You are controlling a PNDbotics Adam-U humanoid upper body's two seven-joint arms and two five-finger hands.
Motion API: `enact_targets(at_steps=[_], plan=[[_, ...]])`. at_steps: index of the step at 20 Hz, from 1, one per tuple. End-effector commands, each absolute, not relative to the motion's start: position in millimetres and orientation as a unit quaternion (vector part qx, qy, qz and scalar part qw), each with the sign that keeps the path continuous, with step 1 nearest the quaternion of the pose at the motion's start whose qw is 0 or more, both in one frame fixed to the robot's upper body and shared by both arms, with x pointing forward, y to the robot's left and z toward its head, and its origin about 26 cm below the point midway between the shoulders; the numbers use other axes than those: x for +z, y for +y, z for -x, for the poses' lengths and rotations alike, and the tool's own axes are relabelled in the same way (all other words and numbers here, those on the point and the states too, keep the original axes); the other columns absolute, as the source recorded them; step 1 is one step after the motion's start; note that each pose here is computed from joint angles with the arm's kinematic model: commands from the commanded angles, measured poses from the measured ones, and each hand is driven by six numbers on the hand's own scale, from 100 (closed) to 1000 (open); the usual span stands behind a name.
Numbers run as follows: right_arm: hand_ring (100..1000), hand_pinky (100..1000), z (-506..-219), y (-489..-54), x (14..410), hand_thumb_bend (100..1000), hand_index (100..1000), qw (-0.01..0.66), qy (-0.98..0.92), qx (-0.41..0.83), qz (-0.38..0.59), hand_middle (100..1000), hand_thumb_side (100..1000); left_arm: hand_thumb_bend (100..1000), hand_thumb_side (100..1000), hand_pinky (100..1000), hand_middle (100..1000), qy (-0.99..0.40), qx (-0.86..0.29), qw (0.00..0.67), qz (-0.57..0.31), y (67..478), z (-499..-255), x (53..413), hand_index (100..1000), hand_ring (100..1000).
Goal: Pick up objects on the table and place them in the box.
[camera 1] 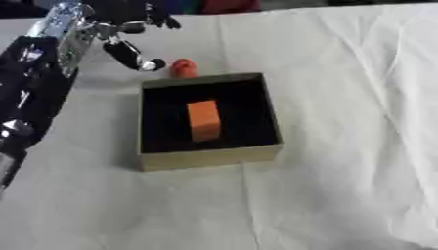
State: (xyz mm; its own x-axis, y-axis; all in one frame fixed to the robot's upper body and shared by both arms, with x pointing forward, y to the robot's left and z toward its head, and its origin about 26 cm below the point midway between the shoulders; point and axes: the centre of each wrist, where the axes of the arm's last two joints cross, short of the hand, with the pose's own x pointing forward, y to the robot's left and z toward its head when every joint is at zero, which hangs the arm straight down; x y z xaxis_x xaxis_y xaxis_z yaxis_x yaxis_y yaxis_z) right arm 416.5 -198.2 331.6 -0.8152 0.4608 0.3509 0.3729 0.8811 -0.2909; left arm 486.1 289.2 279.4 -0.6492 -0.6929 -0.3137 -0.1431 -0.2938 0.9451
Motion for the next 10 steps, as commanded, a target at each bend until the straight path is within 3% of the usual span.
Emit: enact_targets(at_steps=[1,10], plan=[[771,817,-410.1,-199.7,344.0,100,777,0.193,-0.952,0.095,0.217,693,1000,288,425,765,796,-0.564,-0.712,0.183,-0.376,286.2,-485.5,294.3,929,772],[771,818,-407.7,-197.8,347.6,100,778,0.189,-0.955,0.09,0.209,689,1000,277,435,760,807,-0.545,-0.726,0.197,-0.369,287.5,-487.7,288.1,914,773]])
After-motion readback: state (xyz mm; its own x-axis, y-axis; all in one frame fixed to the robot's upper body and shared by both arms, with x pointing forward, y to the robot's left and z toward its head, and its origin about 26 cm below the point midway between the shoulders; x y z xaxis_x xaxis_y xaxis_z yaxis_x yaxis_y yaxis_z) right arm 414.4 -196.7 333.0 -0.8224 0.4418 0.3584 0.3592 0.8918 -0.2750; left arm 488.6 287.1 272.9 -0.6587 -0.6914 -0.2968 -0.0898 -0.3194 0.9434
